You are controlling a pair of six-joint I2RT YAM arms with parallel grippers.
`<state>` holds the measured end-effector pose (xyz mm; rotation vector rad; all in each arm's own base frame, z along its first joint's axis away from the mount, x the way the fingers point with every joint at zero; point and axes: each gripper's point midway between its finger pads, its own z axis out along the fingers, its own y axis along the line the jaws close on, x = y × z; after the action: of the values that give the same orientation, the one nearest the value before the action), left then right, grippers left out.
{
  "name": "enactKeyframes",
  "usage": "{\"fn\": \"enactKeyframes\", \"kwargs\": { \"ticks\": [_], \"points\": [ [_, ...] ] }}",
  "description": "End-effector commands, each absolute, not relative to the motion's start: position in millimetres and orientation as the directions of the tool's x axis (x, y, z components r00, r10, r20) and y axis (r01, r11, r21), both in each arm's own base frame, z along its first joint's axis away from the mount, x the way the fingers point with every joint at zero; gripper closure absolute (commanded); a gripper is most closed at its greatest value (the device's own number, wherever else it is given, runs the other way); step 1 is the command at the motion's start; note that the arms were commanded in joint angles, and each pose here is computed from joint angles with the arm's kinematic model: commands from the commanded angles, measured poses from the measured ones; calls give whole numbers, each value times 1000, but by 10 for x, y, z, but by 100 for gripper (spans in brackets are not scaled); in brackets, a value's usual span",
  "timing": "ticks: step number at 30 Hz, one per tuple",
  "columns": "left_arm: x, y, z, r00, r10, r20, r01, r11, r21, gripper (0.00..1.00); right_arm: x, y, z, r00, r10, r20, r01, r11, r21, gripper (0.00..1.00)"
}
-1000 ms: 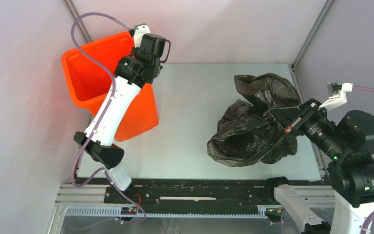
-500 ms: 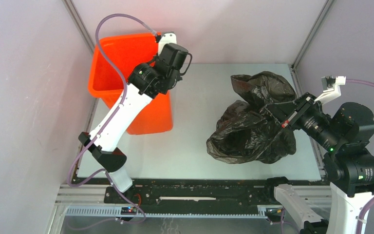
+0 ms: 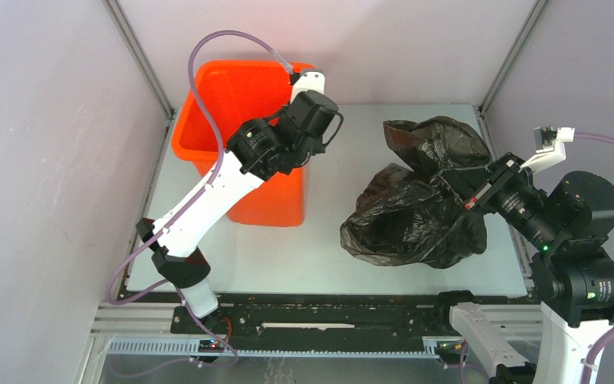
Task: Put the trash bags into the trash bin
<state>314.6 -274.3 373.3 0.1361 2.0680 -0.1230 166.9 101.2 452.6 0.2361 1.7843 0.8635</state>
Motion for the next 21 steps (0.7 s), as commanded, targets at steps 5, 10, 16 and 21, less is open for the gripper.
{"fn": "enactKeyframes", "kwargs": {
  "ticks": [5,10,16,21],
  "points": [
    [2973,-2965,4437,-348,-29,-937,351,923,-159,30,1717,816,4796,-265,535,-802,-221,776,591,100],
    [2783,-2799,4925,-259,-103,-960,427,880,-210,9,1797,850,5033,-223,558,-799,-266,754,600,100],
    [2555,-2262,5381,-157,-200,-967,414,876,-249,4,1993,865,5453,-166,581,-797,-317,734,601,100],
    [2494,-1550,5409,-90,-235,-968,284,925,-251,2,2155,1028,6018,-118,638,-761,-491,628,603,100]
  ]
}}
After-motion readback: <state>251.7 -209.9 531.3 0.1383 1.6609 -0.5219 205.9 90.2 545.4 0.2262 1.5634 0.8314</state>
